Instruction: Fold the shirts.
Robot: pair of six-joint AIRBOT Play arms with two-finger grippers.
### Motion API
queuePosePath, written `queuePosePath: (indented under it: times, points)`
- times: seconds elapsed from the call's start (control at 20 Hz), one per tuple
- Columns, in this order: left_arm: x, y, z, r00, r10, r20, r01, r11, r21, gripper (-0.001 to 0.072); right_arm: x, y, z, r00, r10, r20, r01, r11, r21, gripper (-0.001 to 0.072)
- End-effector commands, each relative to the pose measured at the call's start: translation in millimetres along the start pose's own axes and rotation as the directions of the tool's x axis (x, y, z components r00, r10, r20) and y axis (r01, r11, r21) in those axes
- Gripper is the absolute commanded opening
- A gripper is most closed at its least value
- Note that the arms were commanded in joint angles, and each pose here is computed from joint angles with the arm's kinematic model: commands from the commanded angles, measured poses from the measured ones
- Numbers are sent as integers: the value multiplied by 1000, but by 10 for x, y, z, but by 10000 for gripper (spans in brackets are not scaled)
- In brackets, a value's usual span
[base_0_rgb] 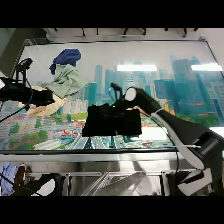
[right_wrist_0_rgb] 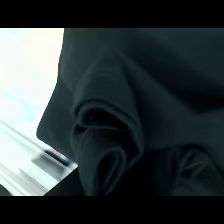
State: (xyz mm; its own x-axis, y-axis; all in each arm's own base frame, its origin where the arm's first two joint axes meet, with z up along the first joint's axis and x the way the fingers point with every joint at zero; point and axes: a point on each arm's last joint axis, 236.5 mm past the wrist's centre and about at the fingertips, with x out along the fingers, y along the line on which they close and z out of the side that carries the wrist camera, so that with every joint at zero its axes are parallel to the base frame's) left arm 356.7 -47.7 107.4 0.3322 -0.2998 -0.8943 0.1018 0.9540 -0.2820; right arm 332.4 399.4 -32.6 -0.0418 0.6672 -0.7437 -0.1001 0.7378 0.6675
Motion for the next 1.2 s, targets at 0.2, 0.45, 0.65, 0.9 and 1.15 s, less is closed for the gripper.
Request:
queuePosePath:
  times: [0.2,0.45,0.65,0.9,1.15]
  points:
    - [292,61,-334,997,-5,-81,5,1000,7,17,498,634,113,951,301,76,-307,947,91,583]
    - [478,107,-578,988,-11,-152,11,1000,-1,18,-292,1122,140,827,562,11,-562,827,-29,639]
    - [538,118,-644,986,-15,-167,16,1000,3,17,-1129,1168,306,794,605,58,-593,793,-140,639]
    - [678,-209,-635,971,-179,-161,177,984,-23,18,-1582,117,244,956,273,112,-255,955,-149,638]
    - [1015,-627,-330,936,-338,-96,333,940,-71,170,-1881,-947,79,964,141,225,-159,985,66,639]
